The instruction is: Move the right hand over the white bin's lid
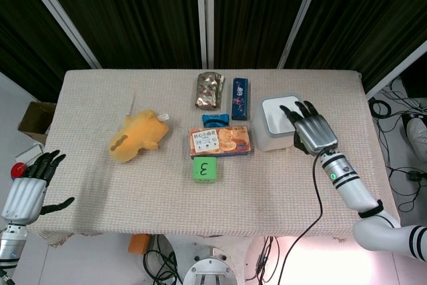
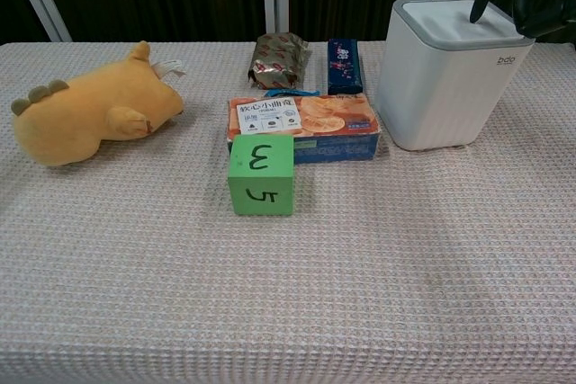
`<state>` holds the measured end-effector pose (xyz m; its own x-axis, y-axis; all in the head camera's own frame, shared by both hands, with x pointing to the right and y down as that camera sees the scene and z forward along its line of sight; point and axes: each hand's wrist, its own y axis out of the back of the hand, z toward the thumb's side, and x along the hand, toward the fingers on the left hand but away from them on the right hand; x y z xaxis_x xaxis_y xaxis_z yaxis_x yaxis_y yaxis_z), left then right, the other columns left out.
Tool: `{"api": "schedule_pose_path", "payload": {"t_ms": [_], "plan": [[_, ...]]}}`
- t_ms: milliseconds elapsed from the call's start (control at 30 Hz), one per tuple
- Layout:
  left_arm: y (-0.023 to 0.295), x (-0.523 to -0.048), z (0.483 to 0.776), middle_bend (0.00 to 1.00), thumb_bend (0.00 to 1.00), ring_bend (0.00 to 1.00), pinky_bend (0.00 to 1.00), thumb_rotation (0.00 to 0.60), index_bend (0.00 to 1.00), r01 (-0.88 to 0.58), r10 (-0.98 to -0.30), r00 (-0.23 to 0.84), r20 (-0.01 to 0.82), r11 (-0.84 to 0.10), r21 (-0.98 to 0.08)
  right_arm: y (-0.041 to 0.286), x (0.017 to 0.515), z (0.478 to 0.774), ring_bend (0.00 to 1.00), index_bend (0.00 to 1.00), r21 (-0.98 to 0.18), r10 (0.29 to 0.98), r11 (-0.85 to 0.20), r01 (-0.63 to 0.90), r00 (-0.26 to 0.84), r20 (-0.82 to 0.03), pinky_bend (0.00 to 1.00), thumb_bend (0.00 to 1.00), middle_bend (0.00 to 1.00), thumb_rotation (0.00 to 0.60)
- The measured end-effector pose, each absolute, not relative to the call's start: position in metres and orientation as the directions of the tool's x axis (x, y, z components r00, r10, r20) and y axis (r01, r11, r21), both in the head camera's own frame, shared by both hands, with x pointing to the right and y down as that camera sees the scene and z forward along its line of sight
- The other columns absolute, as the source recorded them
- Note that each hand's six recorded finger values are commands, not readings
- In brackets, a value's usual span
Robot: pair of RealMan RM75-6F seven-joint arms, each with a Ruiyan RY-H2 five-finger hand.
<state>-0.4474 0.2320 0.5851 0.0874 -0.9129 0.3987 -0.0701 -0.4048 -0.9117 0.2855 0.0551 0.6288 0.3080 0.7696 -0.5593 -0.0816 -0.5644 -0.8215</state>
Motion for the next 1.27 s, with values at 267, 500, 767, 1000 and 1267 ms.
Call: {"api": "schedule_pose_path", "payload": {"t_ms": [267, 500, 767, 1000, 1267], "plan": [[0.232, -0.449, 0.585, 0.07, 0.05, 0.08, 0.27, 0.510, 0.10, -0.070, -0.914, 0.083, 0.398, -0.403, -0.912, 0.060, 0.287, 0.639, 0.00, 0.00, -0.813, 0.761, -0.576, -0.088, 0.307, -0.572, 0.00, 1.00, 0.28, 0.503], [0.231, -0.450, 0.584, 0.07, 0.05, 0.08, 0.27, 0.514, 0.10, -0.070, -0.914, 0.079, 0.397, -0.402, -0.913, 0.060, 0.287, 0.641, 0.00, 0.00, -0.816, 0.764, -0.571, -0.087, 0.307, -0.567, 0.00, 1.00, 0.28, 0.504], [0.231, -0.450, 0.584, 0.07, 0.05, 0.08, 0.27, 0.512, 0.10, -0.072, -0.915, 0.078, 0.396, -0.401, -0.913, 0.057, 0.290, 0.614, 0.00, 0.00, -0.885, 0.831, -0.464, -0.033, 0.329, -0.448, 0.00, 0.88, 0.02, 0.508], [0.232, -0.453, 0.589, 0.07, 0.05, 0.08, 0.27, 0.510, 0.10, -0.079, -0.913, 0.070, 0.402, -0.407, -0.910, 0.104, 0.357, 0.589, 0.00, 0.00, -0.924, 0.906, -0.377, -0.056, 0.184, -0.381, 0.00, 0.20, 0.00, 0.592], [0.230, -0.454, 0.596, 0.07, 0.05, 0.08, 0.27, 0.511, 0.10, -0.090, -0.914, 0.074, 0.398, -0.404, -0.910, 0.176, 0.446, 0.591, 0.00, 0.00, -0.915, 0.917, -0.399, -0.068, -0.039, -0.397, 0.00, 0.04, 0.00, 0.600]]}}
